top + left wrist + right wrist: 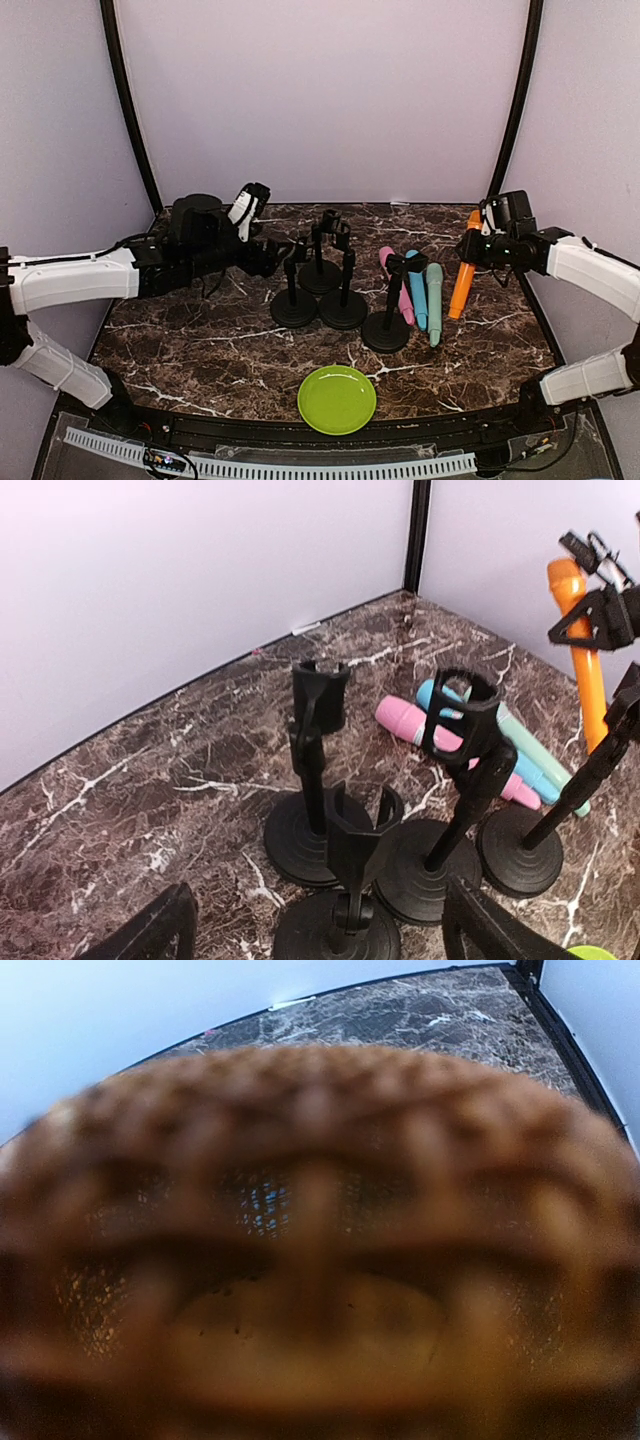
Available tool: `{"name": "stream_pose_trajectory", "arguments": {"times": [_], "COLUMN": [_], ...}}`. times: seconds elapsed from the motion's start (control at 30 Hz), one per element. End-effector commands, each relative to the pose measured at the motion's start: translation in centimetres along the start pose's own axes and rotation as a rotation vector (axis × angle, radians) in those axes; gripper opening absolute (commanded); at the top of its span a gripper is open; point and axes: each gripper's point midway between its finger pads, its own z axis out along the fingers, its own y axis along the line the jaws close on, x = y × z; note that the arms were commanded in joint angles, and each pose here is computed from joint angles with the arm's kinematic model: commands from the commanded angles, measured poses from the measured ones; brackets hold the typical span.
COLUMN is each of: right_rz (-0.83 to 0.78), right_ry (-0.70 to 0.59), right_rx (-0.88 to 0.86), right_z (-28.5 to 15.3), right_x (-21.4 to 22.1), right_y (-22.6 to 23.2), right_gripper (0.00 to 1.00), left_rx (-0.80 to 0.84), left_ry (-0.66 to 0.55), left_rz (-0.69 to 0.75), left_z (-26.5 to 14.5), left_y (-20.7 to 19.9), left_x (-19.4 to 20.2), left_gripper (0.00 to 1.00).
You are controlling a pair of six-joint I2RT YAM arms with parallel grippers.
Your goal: Remove the microphone from the stand
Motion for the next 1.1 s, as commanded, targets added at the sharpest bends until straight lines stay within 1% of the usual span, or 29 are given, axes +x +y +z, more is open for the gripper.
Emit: {"name": "stream_pose_trajectory", "arguments": {"times": [0.0, 0.07, 0.1, 0.13, 0.17, 0.23, 0.3, 0.37, 0.47, 0.6, 0.73, 0.93, 1.07], "right_rz": [0.020, 0.042, 0.053, 0.062, 0.070, 0.079, 0.090, 0.104, 0.130, 0.158, 0.174, 0.182, 0.188], "right_ry": [0.066, 0.097, 0.108, 0.131, 0.147, 0.173, 0.197, 0.222, 0.261, 0.287, 0.296, 0.293, 0.290], "right_rx": [0.032, 0.026, 0.030, 0.031, 0.024, 0.035, 0.047, 0.055, 0.046, 0.032, 0.025, 0.022, 0.012], "right_z": [1.5, 2.4, 2.8, 3.2, 3.5, 4.2, 4.9, 5.6, 6.5, 7.3, 7.7, 8.1, 8.2], "right_x": [1.4, 2.4, 2.8, 3.5, 4.0, 4.8, 5.7, 6.6, 7.8, 8.8, 9.2, 9.4, 9.4], "right_y": [-1.8, -2.6, -3.0, -3.3, -3.4, -3.8, -4.3, -4.7, -4.9, -4.8, -4.7, -4.7, -4.6], "right_gripper": [0.00, 0.00, 0.00, 0.00, 0.00, 0.00, 0.02, 0.03, 0.06, 0.20, 0.24, 0.43, 0.53], "left_rx": [-0.073, -0.141, -0.181, -0.193, -0.219, -0.243, -0.285, -0.321, -0.328, -0.327, -0.344, -0.340, -0.333], "left_ry": [-0.044, -0.036, -0.038, -0.042, -0.053, -0.063, -0.054, -0.041, -0.054, -0.044, -0.039, -0.035, -0.036], "left_rz": [-0.016, -0.044, -0.083, -0.107, -0.159, -0.219, -0.254, -0.269, -0.273, -0.266, -0.260, -0.267, -0.274], "left_z": [-4.1, -5.7, -7.0, -7.6, -8.9, -10.4, -11.4, -11.7, -11.7, -11.5, -11.6, -11.3, -11.2], "left_y": [2.7, 5.5, 7.8, 8.9, 11.2, 13.9, 16.0, 17.2, 17.4, 17.3, 17.6, 17.6, 17.5], "left_x": [-3.4, -4.1, -4.3, -4.3, -4.3, -3.9, -2.9, -1.7, -0.9, -0.3, -0.1, 0.1, 0.0], "left_gripper": [0.88, 0.90, 0.91, 0.92, 0.93, 0.93, 0.93, 0.93, 0.93, 0.92, 0.92, 0.92, 0.92]}}
